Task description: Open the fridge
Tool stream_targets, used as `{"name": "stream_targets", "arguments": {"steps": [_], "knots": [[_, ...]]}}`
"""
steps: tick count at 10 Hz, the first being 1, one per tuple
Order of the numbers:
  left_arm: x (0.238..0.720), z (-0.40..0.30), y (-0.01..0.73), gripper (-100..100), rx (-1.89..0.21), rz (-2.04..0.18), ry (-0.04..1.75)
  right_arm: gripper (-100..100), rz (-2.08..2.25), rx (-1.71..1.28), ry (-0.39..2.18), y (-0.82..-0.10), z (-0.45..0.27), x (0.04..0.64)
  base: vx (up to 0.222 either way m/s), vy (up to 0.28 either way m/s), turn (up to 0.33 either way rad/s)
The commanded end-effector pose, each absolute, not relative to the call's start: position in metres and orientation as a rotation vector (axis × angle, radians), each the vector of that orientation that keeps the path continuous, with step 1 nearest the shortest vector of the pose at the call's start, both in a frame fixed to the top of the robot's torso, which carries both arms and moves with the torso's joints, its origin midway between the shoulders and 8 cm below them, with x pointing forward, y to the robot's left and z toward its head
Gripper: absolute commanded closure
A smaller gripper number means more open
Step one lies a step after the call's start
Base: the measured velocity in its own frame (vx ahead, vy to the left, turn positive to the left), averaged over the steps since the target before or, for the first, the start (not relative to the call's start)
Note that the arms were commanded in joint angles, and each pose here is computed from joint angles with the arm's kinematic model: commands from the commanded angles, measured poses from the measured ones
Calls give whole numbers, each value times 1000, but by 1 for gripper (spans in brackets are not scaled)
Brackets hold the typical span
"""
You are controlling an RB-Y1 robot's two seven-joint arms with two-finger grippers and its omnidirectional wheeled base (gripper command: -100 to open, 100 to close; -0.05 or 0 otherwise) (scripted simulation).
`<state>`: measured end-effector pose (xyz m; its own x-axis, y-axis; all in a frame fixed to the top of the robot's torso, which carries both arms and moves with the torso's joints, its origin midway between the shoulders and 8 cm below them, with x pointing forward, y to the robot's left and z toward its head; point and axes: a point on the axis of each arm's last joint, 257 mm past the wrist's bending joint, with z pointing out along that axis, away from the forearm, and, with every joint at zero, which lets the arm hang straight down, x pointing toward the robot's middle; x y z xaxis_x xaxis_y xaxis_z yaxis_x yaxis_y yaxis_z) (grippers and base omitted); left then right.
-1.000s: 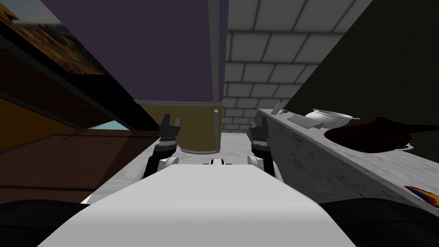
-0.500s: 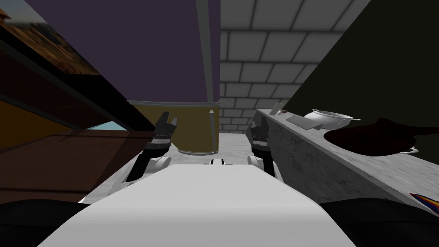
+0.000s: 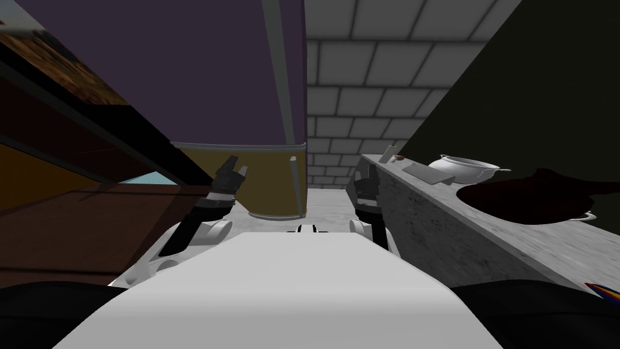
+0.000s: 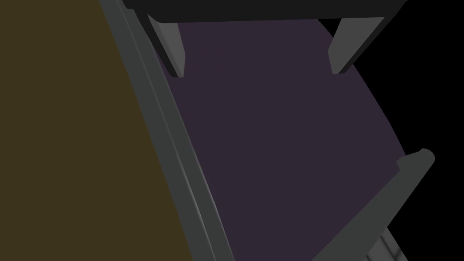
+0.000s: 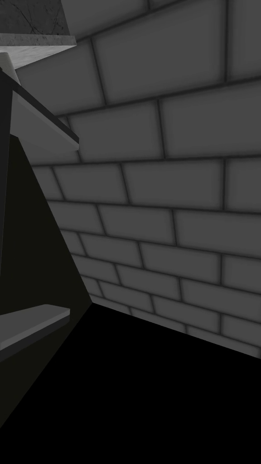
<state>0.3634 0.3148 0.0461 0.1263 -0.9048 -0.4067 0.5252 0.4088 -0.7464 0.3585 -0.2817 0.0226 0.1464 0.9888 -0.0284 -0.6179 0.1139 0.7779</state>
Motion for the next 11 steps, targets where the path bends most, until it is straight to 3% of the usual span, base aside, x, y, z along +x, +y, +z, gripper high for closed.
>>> {"name": "stream_targets", "arguments": {"steps": [1,11], "knots": [[370,47,325,-100,-487,-1055,1024,0,1309,712,653,-282,23,359,37,-84,-1],[391,49,369,-100,-519,-866,1220,0,1309,712,653,-282,23,359,38,-78,1]]}}
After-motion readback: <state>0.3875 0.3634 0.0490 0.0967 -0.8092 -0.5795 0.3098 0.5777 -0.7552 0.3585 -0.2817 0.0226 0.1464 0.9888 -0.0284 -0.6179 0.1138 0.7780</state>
